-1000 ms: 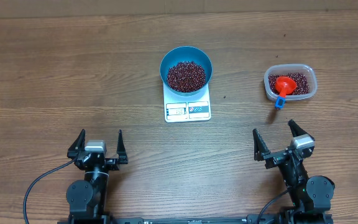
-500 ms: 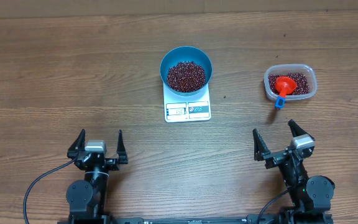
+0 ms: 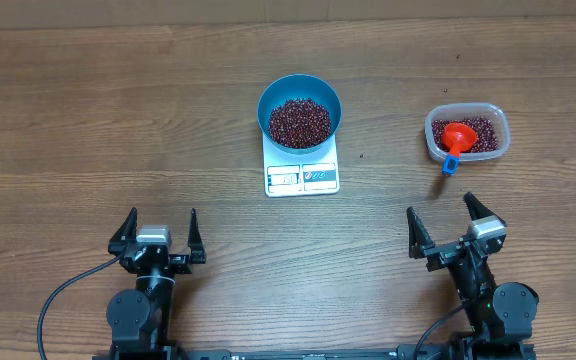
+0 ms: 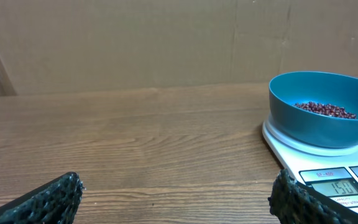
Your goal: Scoop item into bowl and weigh 150g on scale
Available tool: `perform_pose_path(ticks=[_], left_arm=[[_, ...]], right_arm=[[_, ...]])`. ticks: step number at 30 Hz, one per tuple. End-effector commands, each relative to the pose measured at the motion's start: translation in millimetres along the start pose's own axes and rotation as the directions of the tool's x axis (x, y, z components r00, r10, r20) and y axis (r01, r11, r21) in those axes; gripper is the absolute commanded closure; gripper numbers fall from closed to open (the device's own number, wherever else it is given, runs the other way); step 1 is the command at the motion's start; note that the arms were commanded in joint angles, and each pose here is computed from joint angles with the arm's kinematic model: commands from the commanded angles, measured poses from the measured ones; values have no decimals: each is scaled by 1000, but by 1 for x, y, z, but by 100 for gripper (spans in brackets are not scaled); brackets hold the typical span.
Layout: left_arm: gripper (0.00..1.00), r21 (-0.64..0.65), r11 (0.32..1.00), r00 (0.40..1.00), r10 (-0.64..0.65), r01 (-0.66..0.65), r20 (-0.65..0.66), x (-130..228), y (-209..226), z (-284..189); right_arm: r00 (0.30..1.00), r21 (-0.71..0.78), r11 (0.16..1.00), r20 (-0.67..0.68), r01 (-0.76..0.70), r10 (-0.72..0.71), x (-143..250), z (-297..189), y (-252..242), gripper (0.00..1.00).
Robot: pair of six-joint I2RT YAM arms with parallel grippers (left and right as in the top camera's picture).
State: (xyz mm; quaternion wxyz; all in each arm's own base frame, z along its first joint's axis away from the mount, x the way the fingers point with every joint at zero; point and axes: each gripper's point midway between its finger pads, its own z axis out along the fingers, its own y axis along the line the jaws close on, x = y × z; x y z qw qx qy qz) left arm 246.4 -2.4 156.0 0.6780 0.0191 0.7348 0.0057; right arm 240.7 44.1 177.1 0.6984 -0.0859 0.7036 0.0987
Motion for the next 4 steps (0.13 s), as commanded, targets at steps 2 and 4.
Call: perform_pose_path(ticks=[2, 4], left_arm=[[0, -6, 1000, 1000, 8, -8, 4, 0, 1, 0], [0, -6, 1000, 1000, 8, -8, 4, 0, 1, 0]], right_arm=[[1000, -6, 1000, 3, 2, -2, 2, 0, 1, 0], [1000, -6, 1000, 3, 2, -2, 2, 0, 1, 0]])
